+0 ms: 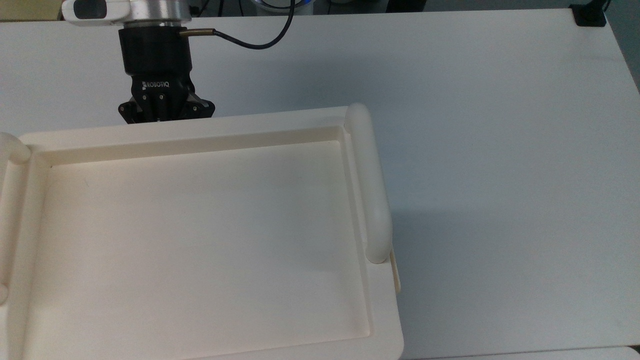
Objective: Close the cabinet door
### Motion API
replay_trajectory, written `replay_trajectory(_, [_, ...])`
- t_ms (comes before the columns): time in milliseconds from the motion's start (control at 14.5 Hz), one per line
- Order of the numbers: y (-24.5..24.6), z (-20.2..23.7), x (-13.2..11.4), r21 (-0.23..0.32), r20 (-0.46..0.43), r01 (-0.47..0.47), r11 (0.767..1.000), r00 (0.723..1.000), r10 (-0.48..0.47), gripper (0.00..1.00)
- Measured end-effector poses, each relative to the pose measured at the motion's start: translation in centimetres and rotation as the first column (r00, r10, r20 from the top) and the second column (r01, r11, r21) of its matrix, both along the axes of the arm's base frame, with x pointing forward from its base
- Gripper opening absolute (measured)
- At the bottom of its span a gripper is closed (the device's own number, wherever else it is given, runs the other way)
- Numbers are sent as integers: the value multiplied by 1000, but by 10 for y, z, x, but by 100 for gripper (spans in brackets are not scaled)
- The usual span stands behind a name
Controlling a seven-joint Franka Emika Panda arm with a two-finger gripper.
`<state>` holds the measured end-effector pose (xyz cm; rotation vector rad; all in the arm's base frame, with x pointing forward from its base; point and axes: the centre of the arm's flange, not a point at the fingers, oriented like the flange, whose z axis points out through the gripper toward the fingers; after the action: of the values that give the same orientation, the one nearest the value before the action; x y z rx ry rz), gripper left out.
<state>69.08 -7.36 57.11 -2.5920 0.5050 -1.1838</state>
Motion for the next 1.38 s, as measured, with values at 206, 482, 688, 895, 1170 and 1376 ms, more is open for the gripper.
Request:
replay_trajectory(206, [0,-4,-3,-2,-38,-26,1000,999,26,9])
replay_trajectory(482, [-10,-1,-24,40,-228,-145,989,962,150,45])
replay_trajectory(688, [-32,14,-63,37,-411,-262,964,876,254,80])
replay_trajectory(895, [-32,23,-100,32,-581,-366,930,750,316,100])
replay_trajectory(1170, [-26,51,-150,22,-714,-471,882,610,343,100])
replay_trajectory(1376, [-20,71,-170,13,-724,-502,865,591,354,100])
